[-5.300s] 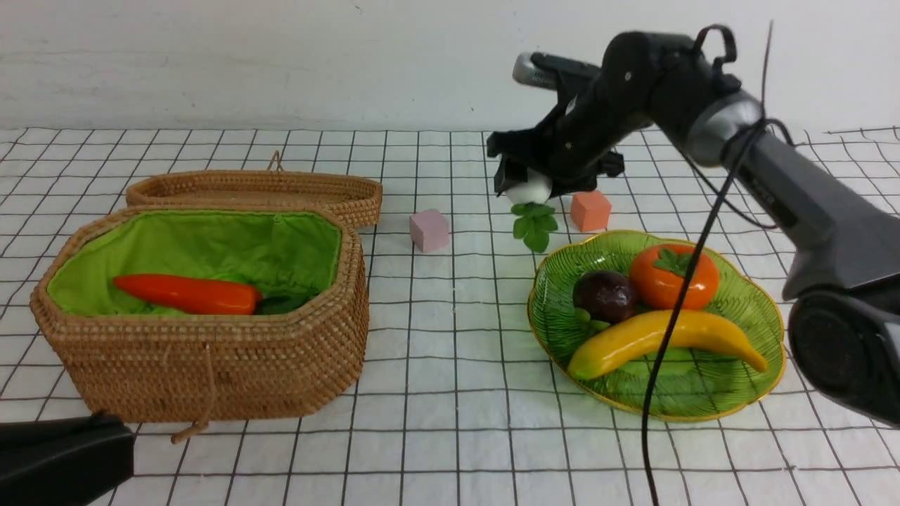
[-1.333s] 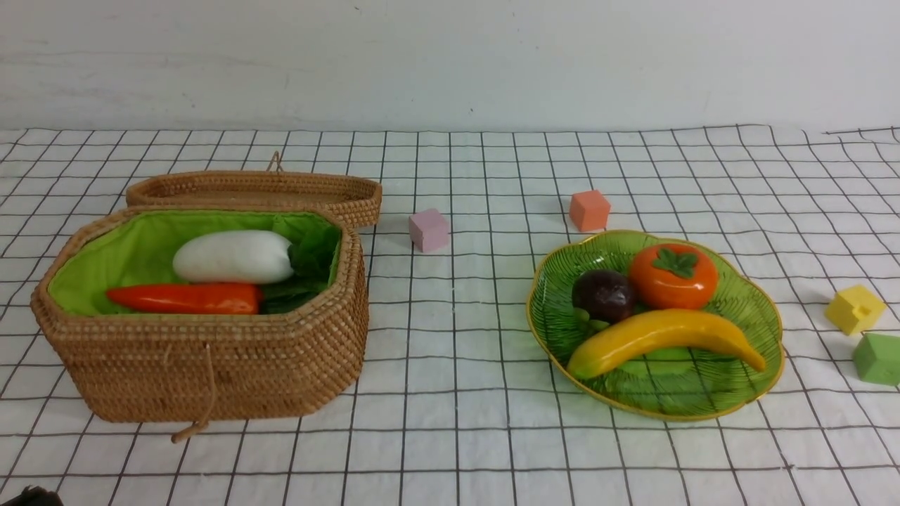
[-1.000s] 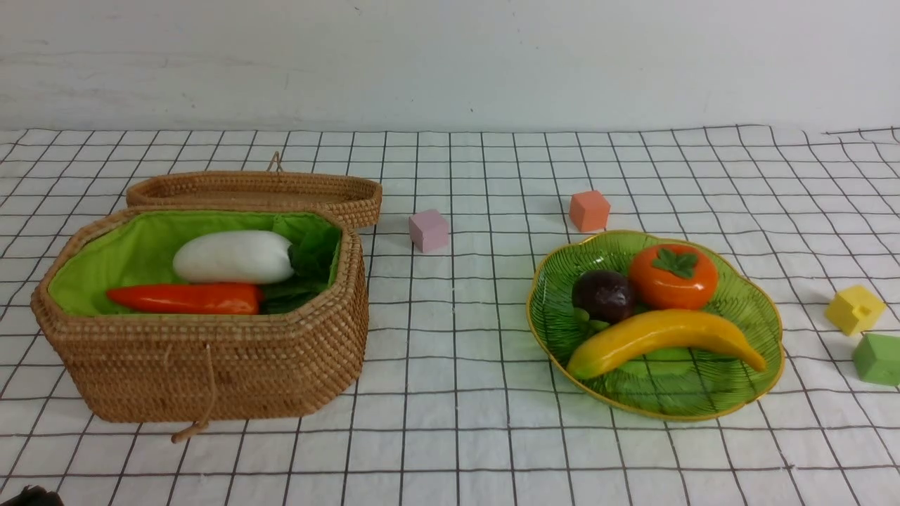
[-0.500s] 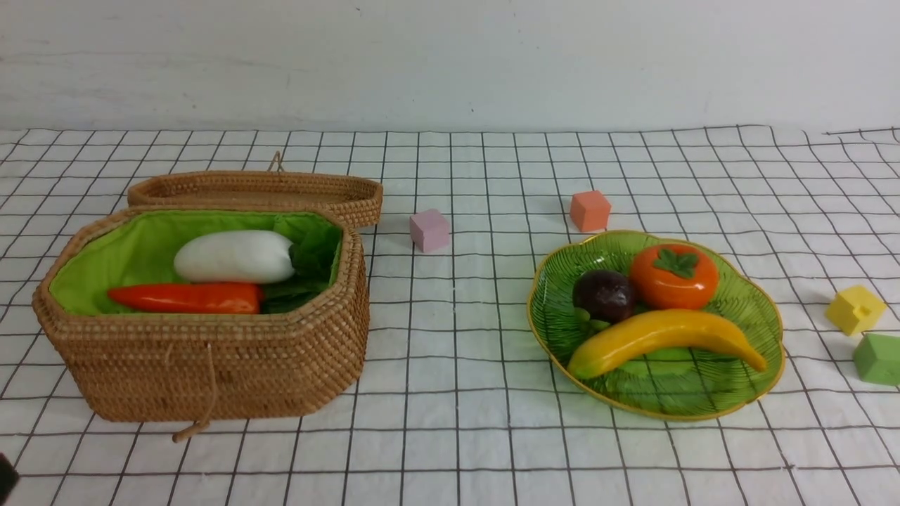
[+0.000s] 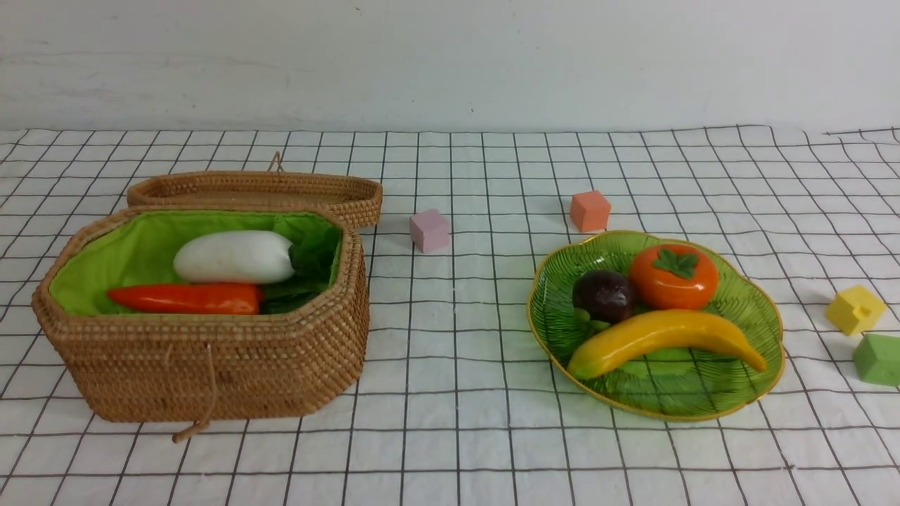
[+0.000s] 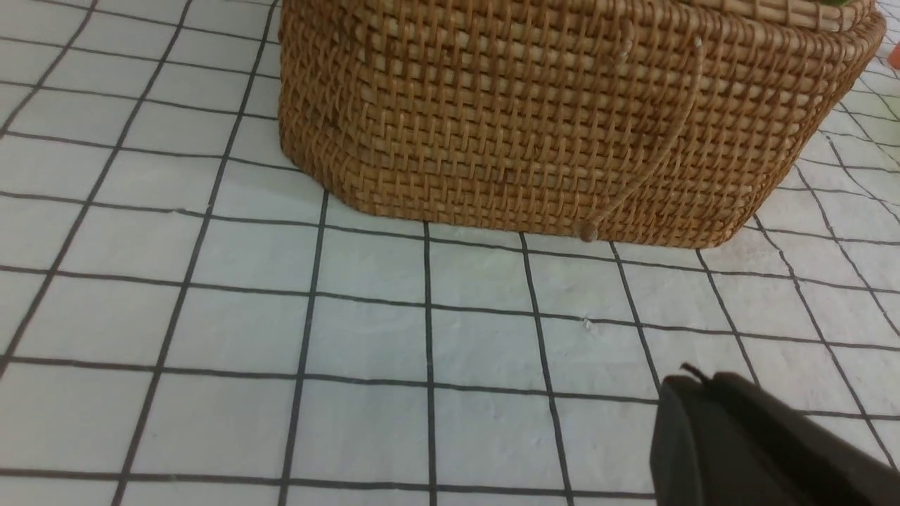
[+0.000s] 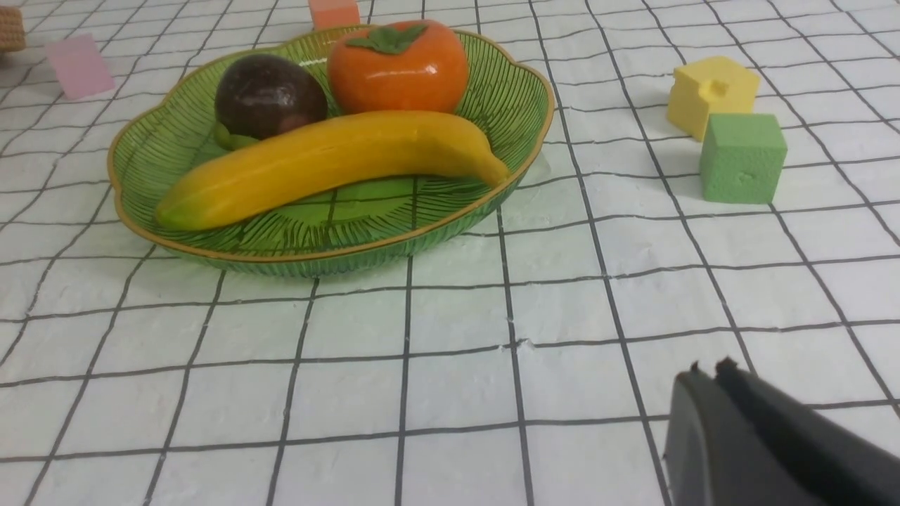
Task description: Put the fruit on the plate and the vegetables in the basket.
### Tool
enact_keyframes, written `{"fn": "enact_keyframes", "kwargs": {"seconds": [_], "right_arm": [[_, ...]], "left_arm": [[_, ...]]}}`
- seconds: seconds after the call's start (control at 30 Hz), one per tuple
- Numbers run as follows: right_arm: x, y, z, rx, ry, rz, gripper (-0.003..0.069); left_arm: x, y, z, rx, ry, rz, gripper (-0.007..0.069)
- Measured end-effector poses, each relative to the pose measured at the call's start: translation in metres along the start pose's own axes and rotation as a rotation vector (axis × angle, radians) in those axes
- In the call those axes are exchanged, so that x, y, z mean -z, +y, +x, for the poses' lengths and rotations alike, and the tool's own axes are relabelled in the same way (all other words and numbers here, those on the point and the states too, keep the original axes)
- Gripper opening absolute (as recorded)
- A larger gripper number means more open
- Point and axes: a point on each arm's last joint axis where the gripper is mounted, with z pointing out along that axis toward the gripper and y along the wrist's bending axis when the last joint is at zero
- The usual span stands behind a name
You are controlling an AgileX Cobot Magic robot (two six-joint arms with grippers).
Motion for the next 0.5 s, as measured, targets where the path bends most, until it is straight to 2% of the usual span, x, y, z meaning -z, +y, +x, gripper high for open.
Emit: {"fn": "enact_keyframes", "kwargs": {"seconds": [0.5], "right_arm": [[0.0000,0.0000,0.0000,0.000,0.000,0.000,0.0040]], "left_arm": [[0.0000,0.0000,-0.0002,0.000,-0.002,0.000,-0.0013]]}}
